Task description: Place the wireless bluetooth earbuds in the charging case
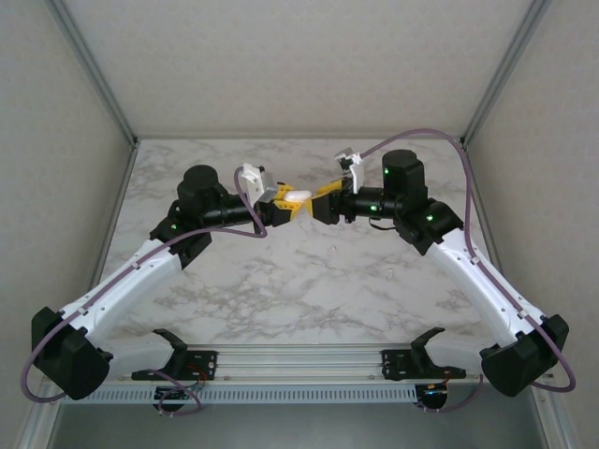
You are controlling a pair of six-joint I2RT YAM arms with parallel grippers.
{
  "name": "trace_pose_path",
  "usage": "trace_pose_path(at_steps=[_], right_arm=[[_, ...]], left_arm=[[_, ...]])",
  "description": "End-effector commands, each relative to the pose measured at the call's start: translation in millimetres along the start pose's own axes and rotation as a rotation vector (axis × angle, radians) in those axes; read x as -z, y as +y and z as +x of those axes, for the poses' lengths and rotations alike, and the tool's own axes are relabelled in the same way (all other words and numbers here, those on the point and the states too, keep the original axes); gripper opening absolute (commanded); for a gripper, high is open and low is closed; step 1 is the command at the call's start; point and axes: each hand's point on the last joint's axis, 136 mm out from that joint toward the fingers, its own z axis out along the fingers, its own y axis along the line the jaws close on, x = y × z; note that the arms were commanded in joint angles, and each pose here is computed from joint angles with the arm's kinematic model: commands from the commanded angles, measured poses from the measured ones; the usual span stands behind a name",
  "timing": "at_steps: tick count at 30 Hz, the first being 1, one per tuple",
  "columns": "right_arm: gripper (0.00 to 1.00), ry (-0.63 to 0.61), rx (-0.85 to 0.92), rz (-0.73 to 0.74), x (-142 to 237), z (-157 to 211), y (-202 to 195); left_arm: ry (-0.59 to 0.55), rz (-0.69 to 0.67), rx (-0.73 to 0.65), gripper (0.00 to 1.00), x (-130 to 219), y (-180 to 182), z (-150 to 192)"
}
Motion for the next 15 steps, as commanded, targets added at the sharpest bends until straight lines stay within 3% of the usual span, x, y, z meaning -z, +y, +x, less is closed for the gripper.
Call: trace_pose_path(at_steps=[1,15], right_arm=[[0.67,-0.083,0.0,0.049,6.6,-27.5,-1.8],[0.7,-0.119,-0.058,0.105,8.5,-45.4,-13.9]], left_arm=[[-0.023,0.086,-0.04,0.05,-0.8,-18.1,-8.8],[-0.02,0.061,-0.049,0.09,0.6,-15.7,-7.3]])
